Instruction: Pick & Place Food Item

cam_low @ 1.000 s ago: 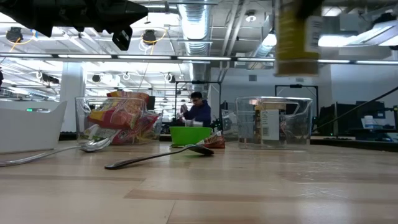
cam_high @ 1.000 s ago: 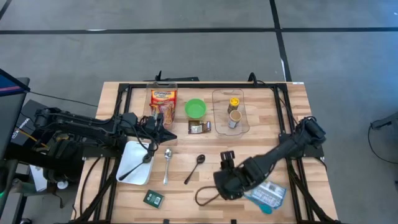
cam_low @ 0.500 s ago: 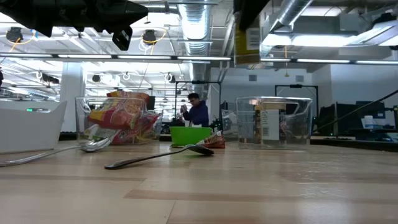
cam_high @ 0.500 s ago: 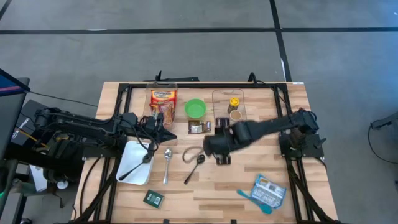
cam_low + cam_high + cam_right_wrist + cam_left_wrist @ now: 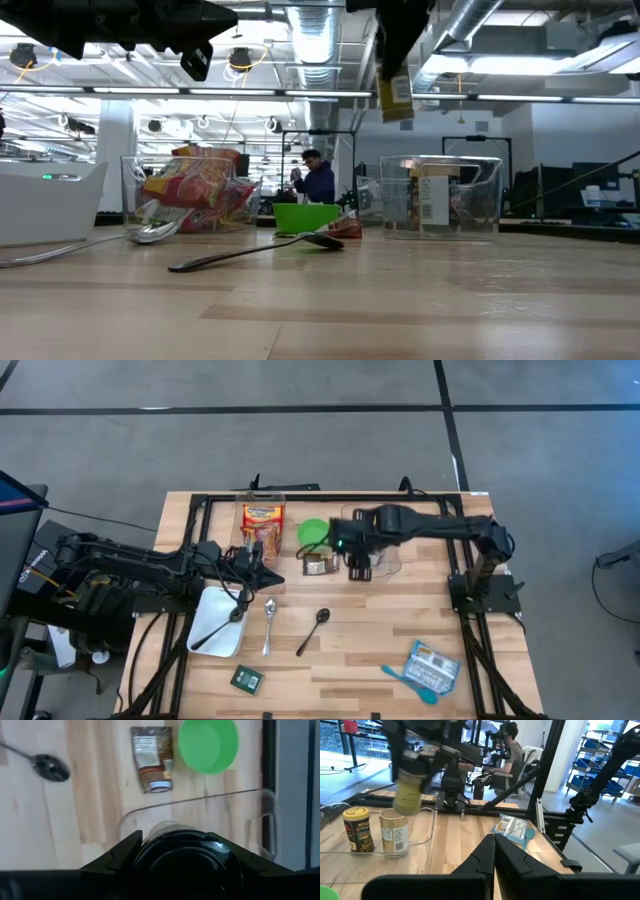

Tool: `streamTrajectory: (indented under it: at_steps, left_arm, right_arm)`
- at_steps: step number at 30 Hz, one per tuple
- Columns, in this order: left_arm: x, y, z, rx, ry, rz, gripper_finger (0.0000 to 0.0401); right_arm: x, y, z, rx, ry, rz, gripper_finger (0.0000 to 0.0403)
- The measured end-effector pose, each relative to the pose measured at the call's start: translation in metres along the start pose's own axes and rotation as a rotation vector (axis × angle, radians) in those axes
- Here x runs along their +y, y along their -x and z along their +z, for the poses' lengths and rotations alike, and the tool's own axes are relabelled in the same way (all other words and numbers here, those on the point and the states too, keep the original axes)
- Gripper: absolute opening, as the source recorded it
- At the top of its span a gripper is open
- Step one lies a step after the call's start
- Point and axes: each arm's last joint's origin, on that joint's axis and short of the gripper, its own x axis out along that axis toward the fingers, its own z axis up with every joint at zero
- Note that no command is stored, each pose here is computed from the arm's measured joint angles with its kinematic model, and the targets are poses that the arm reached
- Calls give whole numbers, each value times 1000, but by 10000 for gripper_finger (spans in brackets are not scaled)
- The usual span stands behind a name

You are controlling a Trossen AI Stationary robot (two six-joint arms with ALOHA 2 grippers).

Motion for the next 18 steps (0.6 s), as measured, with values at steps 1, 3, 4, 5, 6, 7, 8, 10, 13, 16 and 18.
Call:
streamTrajectory:
  at_steps: [1, 3, 4, 5, 6, 7, 8, 10, 13, 16, 18]
  left_arm:
    - [0, 0, 0, 0, 0, 0, 1]
    - [0, 0, 0, 0, 0, 0, 1]
    - [0, 0, 0, 0, 0, 0, 1]
    - [0, 0, 0, 0, 0, 0, 1]
    - [0, 0, 0, 0, 0, -1, 1]
    - [0, 0, 0, 0, 0, -1, 1]
    - [0, 0, 0, 0, 0, 0, 1]
    - [0, 0, 0, -1, 0, 0, 1]
    - [0, 0, 0, 0, 0, -1, 1]
    - [0, 0, 0, 0, 0, 0, 1]
    - [0, 0, 0, 0, 0, 0, 1]
  right_arm:
    - [-6, -1, 0, -7, -5, 1, 195]
    - [-17, -5, -1, -4, -12, 16, 198]
    - [-23, -7, -1, 0, -12, 21, 198]
    - [-29, -8, -1, -4, -11, 23, 198]
    - [-35, -10, -1, -10, -10, 25, 196]
    - [-42, -11, -2, -16, -12, 33, 193]
    - [-48, -12, -2, -27, -16, 42, 192]
    - [-60, -15, -2, -53, -35, 69, 192]
    - [-76, -18, -5, -70, -64, 121, 193]
    - [-87, -20, -9, -74, -100, 162, 197]
    - [-92, -23, -10, -70, -114, 164, 197]
